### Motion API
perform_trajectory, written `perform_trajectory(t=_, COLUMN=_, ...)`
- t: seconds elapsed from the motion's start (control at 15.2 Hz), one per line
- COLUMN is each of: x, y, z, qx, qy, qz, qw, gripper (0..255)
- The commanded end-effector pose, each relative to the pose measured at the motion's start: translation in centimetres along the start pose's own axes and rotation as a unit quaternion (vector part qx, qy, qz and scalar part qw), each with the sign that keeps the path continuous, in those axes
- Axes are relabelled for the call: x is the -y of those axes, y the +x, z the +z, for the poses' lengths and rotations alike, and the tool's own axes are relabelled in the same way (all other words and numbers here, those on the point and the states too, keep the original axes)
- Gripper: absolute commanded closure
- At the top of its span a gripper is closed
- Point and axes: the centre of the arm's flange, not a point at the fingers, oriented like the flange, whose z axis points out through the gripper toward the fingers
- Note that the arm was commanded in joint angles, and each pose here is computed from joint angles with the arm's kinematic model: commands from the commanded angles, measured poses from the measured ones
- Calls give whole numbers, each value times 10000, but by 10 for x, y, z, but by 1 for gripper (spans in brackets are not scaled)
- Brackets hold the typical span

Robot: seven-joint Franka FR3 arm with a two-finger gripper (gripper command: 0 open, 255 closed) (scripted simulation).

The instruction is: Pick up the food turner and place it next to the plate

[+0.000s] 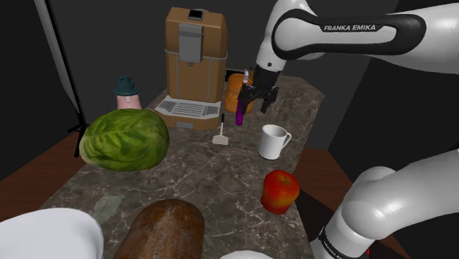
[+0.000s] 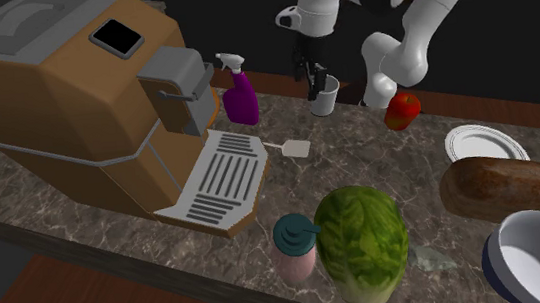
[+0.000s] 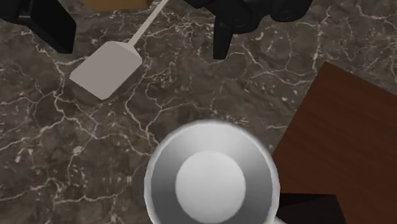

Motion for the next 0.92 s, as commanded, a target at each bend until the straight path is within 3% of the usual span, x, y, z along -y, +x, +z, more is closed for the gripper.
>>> perform_trajectory(t=0.0, x=15, y=15, z=17, qx=18, qy=-83, qz=473, qw=9988, gripper=0)
perform_trajectory(t=0.13, x=27, y=33, z=35, qx=41, qy=-169, qz=915, qw=9957, gripper=0)
perform_trajectory(t=0.33, x=43, y=62, z=62, qx=75, qy=-297, qz=1574, qw=9871, gripper=0)
perform_trajectory(t=0.46, x=50, y=82, z=80, qx=98, qy=-382, qz=2010, qw=9788, gripper=0)
perform_trajectory(t=0.66, x=58, y=113, z=108, qx=132, qy=-507, qz=2655, qw=9627, gripper=0)
perform_trajectory(t=0.86, x=57, y=113, z=119, qx=133, qy=-510, qz=2669, qw=9623, gripper=0)
